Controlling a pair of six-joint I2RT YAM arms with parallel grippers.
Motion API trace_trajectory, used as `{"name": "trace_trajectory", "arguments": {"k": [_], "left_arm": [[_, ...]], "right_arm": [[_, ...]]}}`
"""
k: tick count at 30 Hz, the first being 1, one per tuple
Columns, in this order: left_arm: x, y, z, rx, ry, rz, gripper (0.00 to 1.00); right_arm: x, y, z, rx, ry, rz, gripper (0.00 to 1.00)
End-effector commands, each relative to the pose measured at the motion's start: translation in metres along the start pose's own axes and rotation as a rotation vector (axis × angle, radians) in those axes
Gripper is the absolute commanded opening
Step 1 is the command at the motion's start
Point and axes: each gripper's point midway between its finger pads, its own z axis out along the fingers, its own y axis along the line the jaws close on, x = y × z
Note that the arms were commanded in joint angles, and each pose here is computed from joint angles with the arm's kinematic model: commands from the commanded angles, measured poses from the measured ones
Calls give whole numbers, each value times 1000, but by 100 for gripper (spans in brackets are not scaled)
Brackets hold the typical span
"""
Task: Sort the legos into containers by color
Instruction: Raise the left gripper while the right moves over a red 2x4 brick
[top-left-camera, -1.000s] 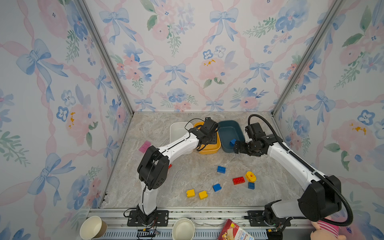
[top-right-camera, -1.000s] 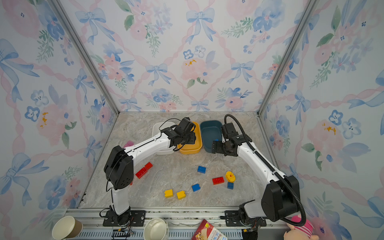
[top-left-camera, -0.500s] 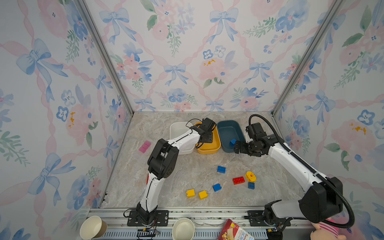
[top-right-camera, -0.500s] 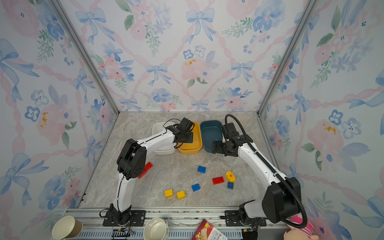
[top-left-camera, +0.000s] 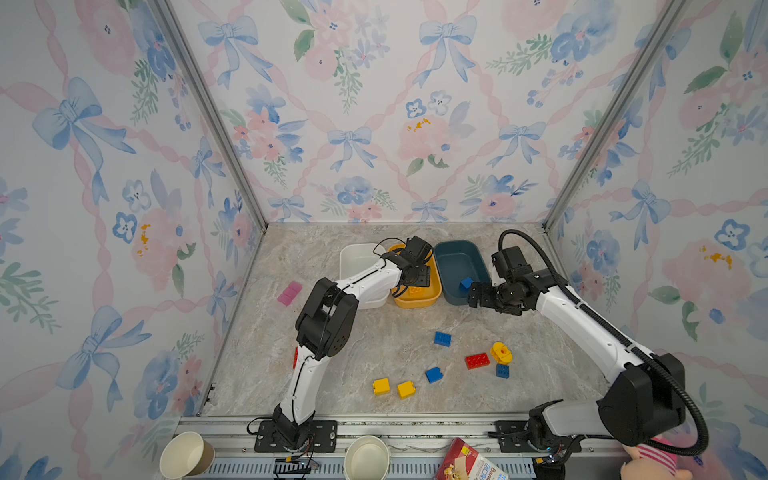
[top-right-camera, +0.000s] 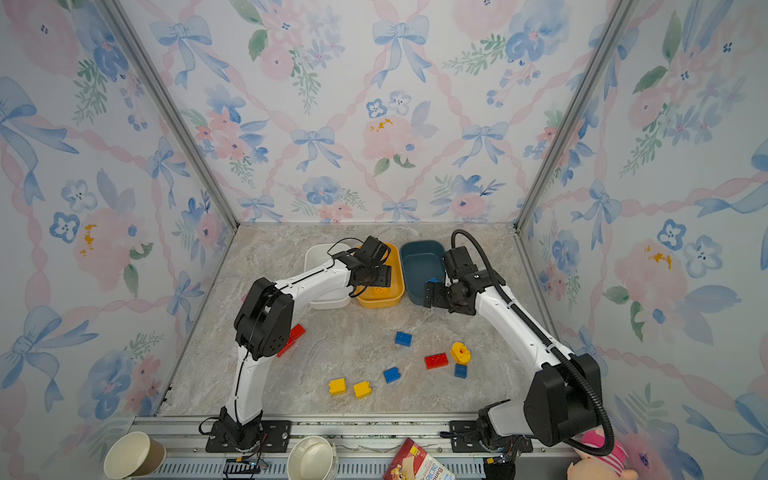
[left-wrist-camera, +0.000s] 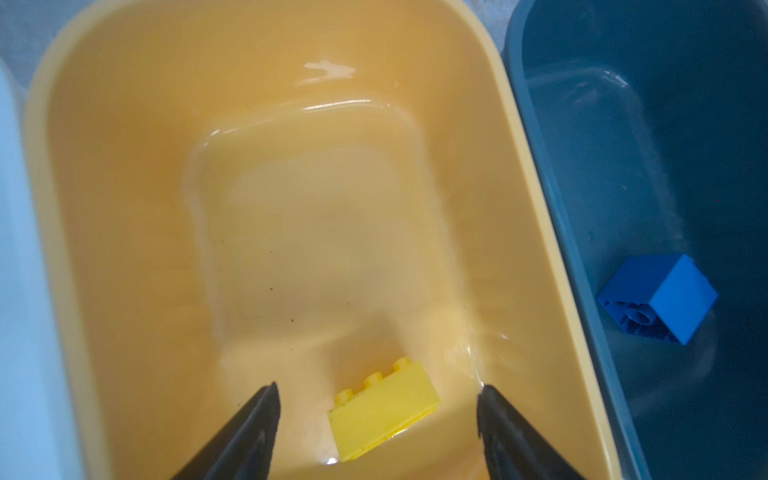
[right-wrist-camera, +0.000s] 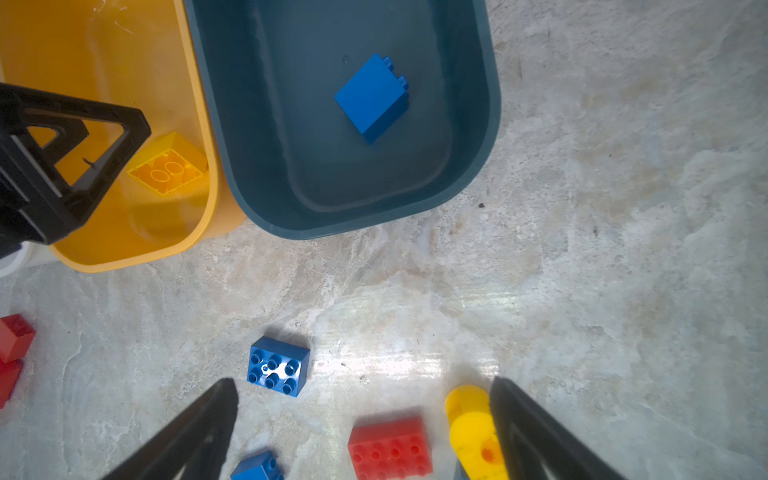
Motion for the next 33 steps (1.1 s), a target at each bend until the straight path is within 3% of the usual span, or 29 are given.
{"name": "trace_trajectory", "arguments": {"k": [1, 11, 23, 33], "left_arm": [[-18, -9, -28, 22, -62, 7, 79], [-20, -5, -68, 84, -162, -41, 82], [28, 38, -107, 115, -179, -101, 86], [61, 73, -144, 122, -207, -157, 90]], "right_arm": [[17, -2, -1, 10, 42, 36, 97], [71, 8, 8, 19, 135, 205, 97], [130, -4, 19, 118, 241, 472, 100], [148, -12, 37, 167, 183, 702, 84]]}}
